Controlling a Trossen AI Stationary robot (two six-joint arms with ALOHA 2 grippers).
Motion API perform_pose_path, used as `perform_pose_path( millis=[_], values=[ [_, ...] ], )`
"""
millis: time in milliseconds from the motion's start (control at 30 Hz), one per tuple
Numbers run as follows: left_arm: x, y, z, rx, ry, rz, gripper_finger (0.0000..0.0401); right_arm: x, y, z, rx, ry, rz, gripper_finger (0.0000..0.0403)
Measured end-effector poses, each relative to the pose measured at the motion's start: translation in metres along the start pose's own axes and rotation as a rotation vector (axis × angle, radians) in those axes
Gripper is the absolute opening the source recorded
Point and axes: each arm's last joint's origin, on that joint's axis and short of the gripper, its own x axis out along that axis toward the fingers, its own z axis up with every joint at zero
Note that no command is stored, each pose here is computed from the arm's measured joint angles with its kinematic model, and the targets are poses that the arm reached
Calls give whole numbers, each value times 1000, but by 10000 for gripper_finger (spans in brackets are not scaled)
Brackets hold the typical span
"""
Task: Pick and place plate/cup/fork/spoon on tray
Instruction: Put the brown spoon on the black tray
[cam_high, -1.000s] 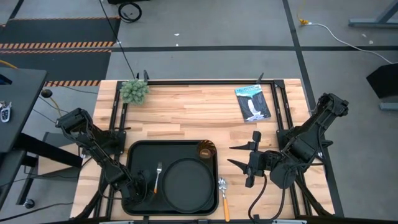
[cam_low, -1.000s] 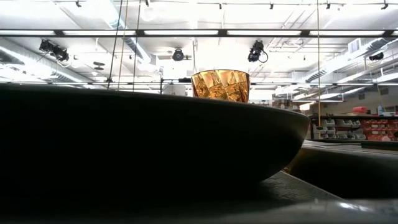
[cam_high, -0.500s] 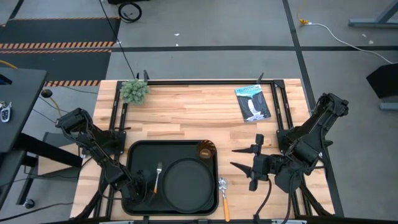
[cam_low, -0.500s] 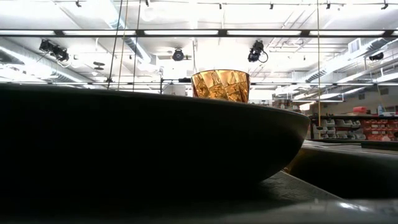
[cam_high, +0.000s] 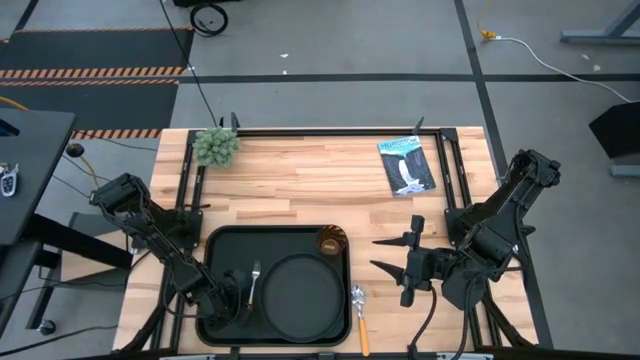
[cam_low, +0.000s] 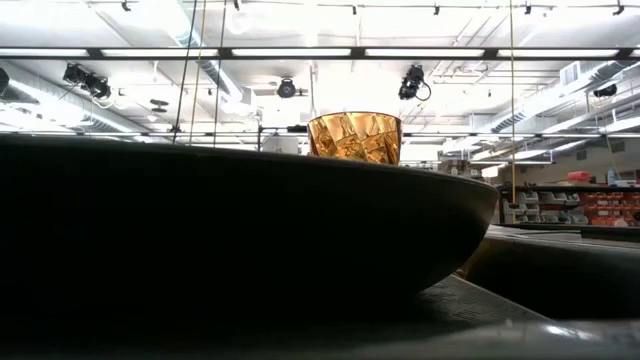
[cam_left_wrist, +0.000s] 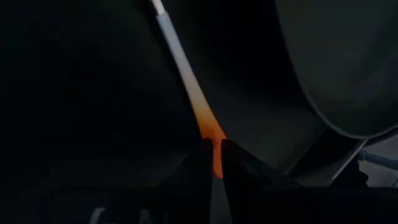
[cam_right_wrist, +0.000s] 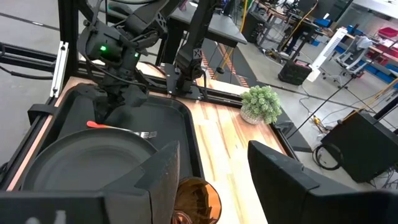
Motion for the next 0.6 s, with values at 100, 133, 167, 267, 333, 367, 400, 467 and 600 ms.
perform_pose_path(
  millis=[100, 133, 167, 267, 333, 367, 400, 467, 600],
  values=[
    [0, -2, 0, 7, -4, -21, 38, 0, 0, 0, 0, 0, 0, 196],
    [0, -2, 0, 8, -3, -26, 38, 0, 0, 0, 0, 0, 0, 196],
    [0, -3, -1, 8, -3, -27, 38, 0, 0, 0, 0, 0, 0, 196],
    [0, -3, 0, 8, -5, -27, 38, 0, 0, 0, 0, 0, 0, 196],
    [0, -3, 0, 8, -5, -27, 38, 0, 0, 0, 0, 0, 0, 196],
    [0, -3, 0, 8, -5, -27, 38, 0, 0, 0, 0, 0, 0, 196],
    [0, -3, 0, 9, -4, -27, 38, 0, 0, 0, 0, 0, 0, 196],
    [0, -2, -1, 26, 12, -22, 38, 0, 0, 0, 1, 0, 0, 196],
    [0, -2, 0, 55, -9, -25, 38, 0, 0, 0, 1, 0, 0, 196]
  ],
)
